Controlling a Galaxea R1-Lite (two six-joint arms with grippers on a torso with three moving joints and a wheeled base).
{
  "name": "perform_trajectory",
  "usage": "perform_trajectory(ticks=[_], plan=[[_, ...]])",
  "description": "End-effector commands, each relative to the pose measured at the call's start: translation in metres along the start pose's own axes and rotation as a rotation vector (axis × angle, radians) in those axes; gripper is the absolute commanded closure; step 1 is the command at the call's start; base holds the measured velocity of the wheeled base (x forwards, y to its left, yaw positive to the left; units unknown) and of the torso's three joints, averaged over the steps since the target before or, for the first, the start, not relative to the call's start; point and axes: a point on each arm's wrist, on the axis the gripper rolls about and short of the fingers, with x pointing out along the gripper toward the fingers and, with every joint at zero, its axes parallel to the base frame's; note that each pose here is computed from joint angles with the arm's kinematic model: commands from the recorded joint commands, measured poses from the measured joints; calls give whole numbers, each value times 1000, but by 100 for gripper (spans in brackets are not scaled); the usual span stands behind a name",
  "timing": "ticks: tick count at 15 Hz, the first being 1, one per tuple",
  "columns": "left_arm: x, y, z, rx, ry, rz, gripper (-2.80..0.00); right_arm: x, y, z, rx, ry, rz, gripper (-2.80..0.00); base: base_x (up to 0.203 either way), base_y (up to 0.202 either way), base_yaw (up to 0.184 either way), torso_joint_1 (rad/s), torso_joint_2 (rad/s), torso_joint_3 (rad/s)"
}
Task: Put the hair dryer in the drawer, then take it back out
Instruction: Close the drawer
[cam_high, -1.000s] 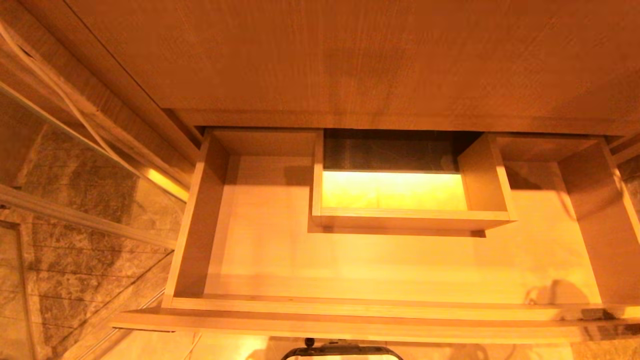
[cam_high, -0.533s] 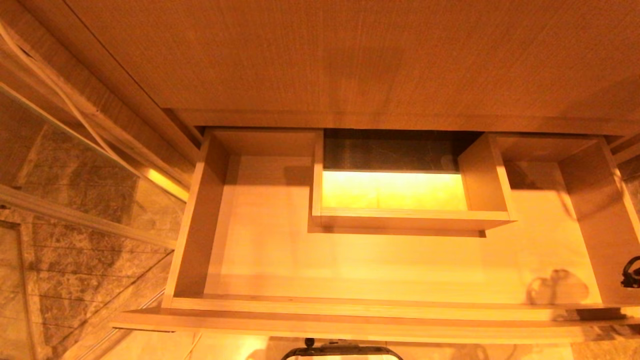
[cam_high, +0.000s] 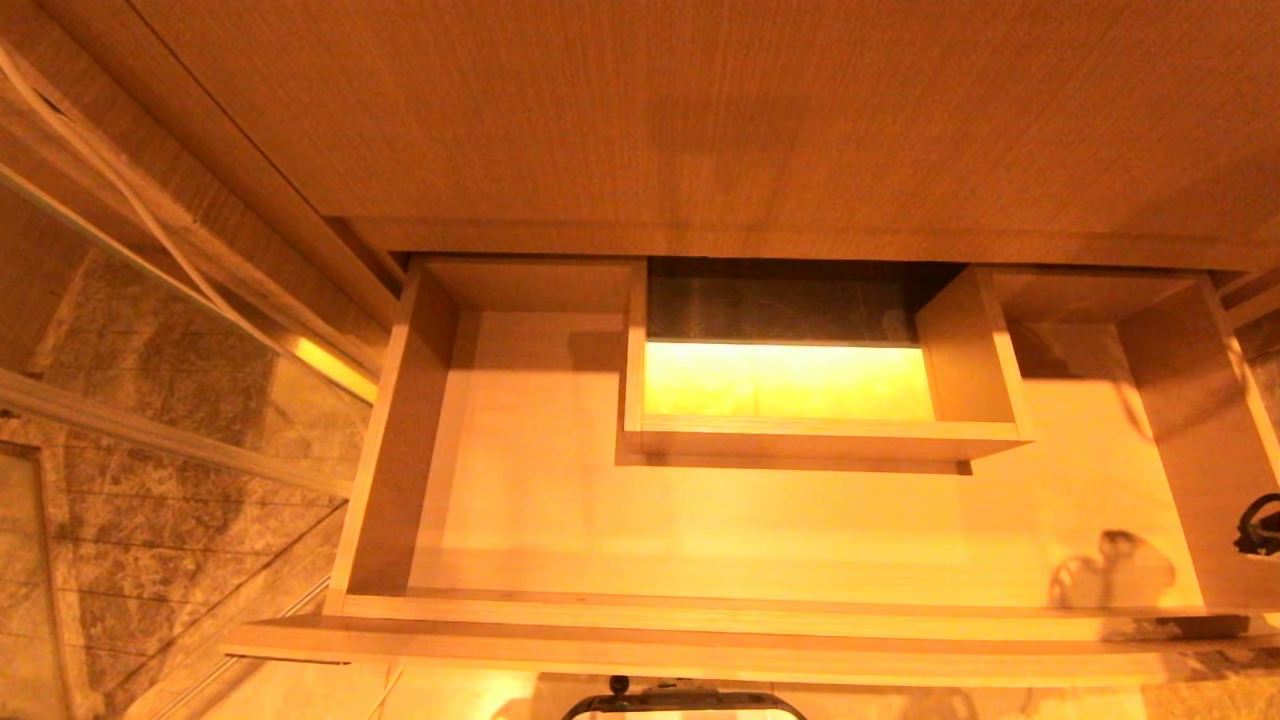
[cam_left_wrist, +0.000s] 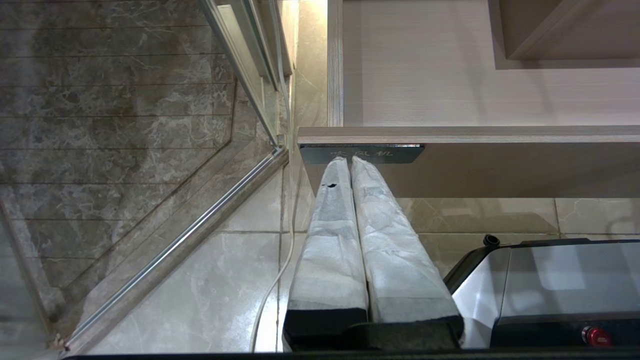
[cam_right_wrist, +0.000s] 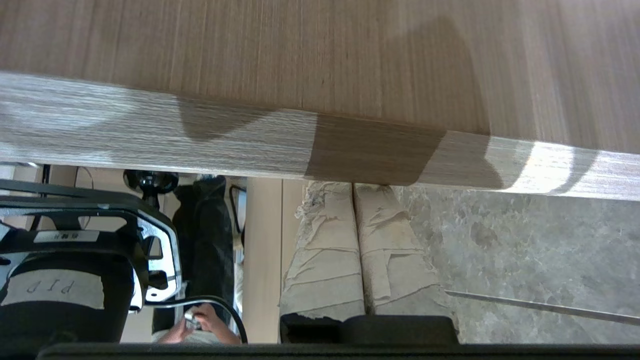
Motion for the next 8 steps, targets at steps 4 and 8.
perform_trajectory(ticks=[4,8], plan=[[0,0,0,0,1,0,0,-7,-3,3,1,-88,-35,0,0,0,0,0,0,0],[0,0,0,0,1,0,0,-12,-11,16,0,-229,-131,0,0,0,0,0,0,0]])
